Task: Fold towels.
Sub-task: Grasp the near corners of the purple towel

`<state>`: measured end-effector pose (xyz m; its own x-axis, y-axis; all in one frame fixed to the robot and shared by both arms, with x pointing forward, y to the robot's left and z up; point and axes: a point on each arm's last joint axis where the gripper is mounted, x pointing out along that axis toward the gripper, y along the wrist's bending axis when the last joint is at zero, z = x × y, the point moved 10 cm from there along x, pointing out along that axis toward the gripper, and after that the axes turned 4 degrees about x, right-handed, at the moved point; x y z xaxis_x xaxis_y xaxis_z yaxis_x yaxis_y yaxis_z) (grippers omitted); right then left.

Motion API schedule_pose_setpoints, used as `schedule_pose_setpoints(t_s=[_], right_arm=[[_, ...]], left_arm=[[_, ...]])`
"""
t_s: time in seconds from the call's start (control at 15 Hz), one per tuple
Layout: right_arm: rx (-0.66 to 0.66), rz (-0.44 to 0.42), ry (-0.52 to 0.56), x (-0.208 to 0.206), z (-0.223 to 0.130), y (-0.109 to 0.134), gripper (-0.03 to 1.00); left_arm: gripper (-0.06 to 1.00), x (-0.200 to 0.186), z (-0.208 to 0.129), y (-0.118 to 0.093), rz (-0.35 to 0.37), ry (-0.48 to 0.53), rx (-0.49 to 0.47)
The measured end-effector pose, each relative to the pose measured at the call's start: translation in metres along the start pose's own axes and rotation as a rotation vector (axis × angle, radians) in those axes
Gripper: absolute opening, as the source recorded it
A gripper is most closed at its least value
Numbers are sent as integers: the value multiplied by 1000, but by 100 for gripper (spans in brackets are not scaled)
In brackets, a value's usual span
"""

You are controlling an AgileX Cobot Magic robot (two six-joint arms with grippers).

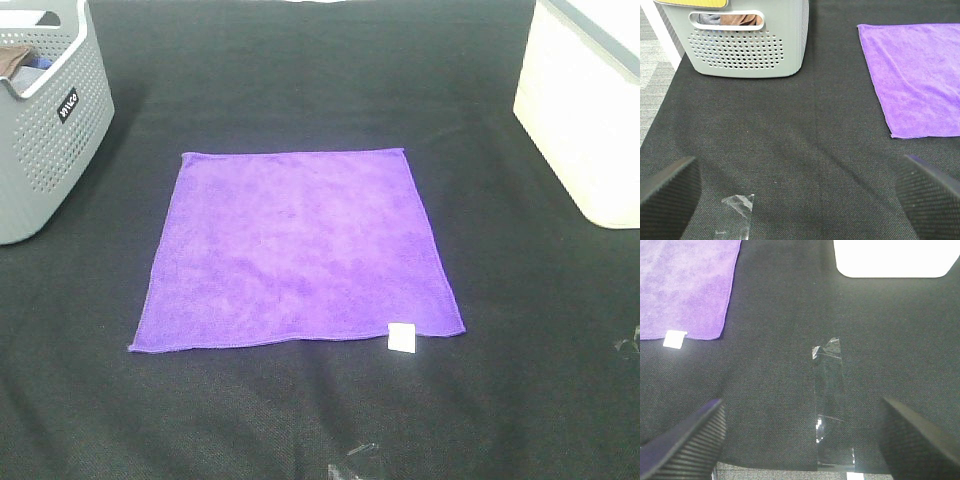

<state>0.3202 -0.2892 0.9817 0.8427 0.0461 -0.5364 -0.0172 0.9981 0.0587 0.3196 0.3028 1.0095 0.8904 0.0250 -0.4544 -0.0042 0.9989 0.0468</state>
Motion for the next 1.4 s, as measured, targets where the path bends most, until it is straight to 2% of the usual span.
schedule_pose_setpoints(t_s=[0.13, 0.27, 1.4], right_arm=[[0, 0, 0, 0, 0, 0, 91], [0, 0, 0, 0, 0, 0, 95], [0, 0, 0, 0, 0, 0, 96]], left_arm=[[99, 0, 0, 0, 0, 0, 0], [99, 0, 0, 0, 0, 0, 0], [99, 0, 0, 0, 0, 0, 0]])
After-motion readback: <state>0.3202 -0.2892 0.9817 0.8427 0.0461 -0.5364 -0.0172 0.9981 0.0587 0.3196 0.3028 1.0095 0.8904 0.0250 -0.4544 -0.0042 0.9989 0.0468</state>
